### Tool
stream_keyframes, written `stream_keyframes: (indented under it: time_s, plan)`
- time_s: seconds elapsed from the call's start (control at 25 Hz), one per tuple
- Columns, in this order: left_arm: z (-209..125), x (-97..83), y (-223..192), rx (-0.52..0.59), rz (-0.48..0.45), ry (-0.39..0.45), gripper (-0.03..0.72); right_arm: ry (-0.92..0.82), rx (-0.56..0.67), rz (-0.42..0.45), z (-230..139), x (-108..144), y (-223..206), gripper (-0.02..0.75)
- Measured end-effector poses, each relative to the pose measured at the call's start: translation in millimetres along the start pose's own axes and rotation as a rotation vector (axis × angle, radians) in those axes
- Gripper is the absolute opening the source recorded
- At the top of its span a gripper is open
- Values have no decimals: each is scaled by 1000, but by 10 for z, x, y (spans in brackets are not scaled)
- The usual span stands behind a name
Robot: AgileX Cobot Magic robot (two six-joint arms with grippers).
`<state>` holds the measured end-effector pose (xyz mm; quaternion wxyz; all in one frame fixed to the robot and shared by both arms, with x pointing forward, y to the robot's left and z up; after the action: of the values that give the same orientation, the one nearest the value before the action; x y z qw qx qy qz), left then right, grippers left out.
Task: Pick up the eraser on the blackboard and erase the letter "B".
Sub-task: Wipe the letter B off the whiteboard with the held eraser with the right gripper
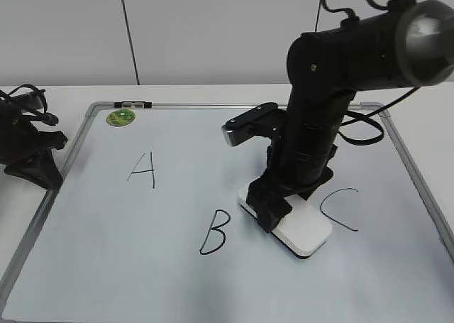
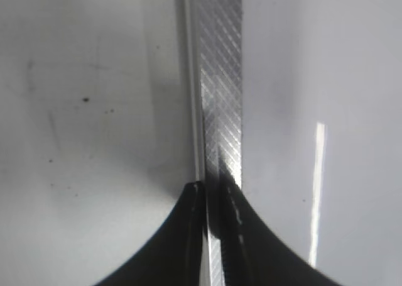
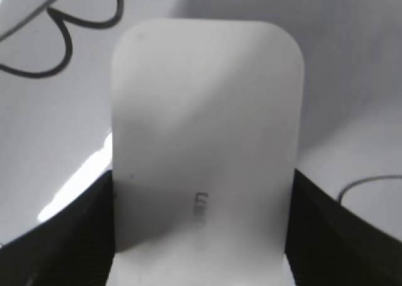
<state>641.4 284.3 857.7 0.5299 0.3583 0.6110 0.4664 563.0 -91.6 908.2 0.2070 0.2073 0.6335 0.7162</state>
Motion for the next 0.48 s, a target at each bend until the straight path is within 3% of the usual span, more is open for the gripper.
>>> stream_keyframes:
  time_s: [0.48]
  plan:
    - [-1, -4, 0, 0, -3, 2, 34, 67, 38, 22, 412, -33, -273, 540]
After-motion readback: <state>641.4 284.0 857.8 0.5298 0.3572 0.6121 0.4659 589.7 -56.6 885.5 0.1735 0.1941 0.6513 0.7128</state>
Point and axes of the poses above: a point on each arm's last joint axis where the gripper is mounted, y pointing back along that axis away from the gripper, x along the wrist's bending axis when the last joint is at zero, z = x × y, the point moved 4 cm from there along -y, pointing out along that axis toward the gripper, and after that the axes turned 13 degrees about y, right-handed, at the moved point
